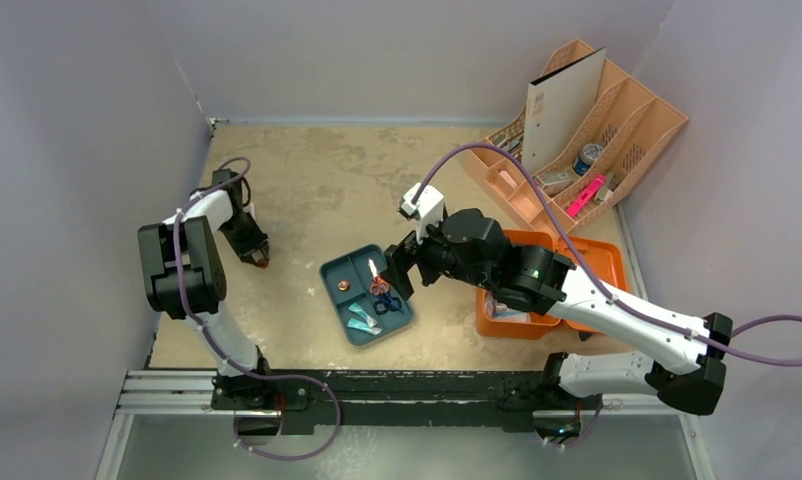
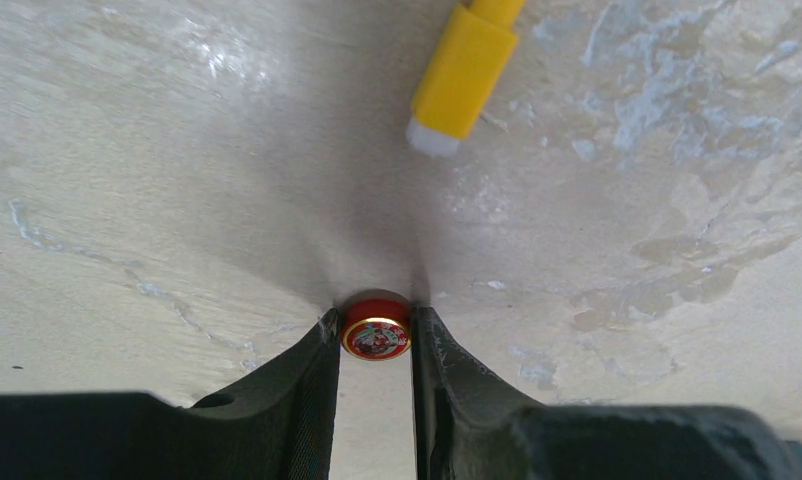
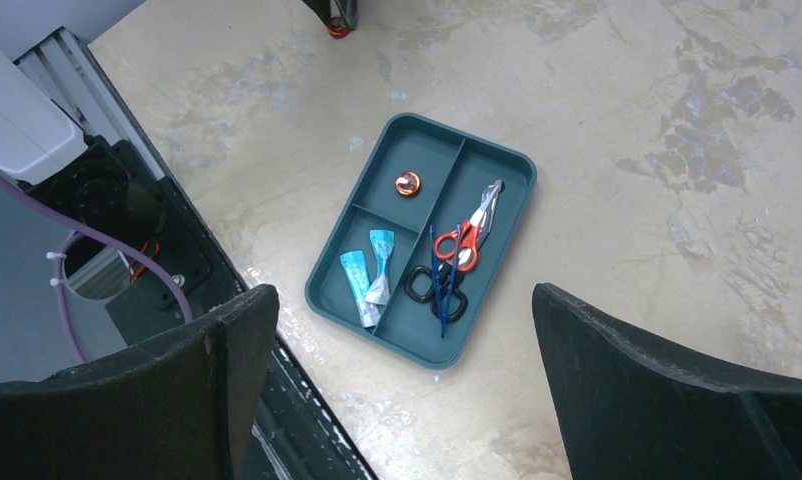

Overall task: Organize the medicine kit
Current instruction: Pick up the medical item at the center of the board, then place the medical item at the medicine box compartment.

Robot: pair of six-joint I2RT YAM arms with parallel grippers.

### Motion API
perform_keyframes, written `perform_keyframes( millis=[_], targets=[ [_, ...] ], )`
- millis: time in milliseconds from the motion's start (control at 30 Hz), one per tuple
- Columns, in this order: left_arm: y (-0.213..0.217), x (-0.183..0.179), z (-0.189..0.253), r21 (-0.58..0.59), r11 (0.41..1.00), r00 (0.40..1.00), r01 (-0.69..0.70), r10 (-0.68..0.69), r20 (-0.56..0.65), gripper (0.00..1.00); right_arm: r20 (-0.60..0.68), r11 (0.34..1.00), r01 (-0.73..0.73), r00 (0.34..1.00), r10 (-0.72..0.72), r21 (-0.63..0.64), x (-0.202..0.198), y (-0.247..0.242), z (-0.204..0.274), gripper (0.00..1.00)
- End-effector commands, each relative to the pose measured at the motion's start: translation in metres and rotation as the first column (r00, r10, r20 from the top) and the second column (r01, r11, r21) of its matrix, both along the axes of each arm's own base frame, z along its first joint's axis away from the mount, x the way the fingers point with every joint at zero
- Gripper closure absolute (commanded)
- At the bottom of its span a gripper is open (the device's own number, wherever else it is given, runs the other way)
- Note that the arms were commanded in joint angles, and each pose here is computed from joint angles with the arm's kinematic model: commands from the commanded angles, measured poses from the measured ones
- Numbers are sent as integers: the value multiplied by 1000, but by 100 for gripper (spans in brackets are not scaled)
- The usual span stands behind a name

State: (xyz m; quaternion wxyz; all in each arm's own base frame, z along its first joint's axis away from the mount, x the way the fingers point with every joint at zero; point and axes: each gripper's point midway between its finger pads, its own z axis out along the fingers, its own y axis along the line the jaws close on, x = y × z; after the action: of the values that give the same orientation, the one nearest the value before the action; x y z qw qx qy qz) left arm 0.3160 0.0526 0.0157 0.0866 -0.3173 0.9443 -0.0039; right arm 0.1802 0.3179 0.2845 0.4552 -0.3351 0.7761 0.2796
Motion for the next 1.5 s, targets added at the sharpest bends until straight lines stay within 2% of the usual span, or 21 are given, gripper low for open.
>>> perform_keyframes(
  millis=[0, 433, 767, 1033, 1467],
  targets=[
    [-11, 1, 17, -2, 1000, 999, 16, -16, 38, 74, 14, 999, 32, 999, -32, 20, 1, -8, 7, 1],
    [-66, 22, 77, -54, 990, 974, 133, -121, 190, 76, -21, 998, 60, 998, -60, -18, -2, -17, -9, 1],
    [-135, 13, 112, -80, 955, 922, 287, -253, 293, 76, -59, 996, 68, 996, -71, -52, -6, -22, -25, 1],
    [-188, -8, 100, -36, 917, 890, 398, -376, 260, 76, -45, 993, 89, 995, -92, -72, -3, -28, -25, 1],
    [-199, -16, 48, -1, 902, 892, 432, -427, 151, 76, -33, 992, 108, 993, -110, -71, -2, -33, -25, 1]
  ],
)
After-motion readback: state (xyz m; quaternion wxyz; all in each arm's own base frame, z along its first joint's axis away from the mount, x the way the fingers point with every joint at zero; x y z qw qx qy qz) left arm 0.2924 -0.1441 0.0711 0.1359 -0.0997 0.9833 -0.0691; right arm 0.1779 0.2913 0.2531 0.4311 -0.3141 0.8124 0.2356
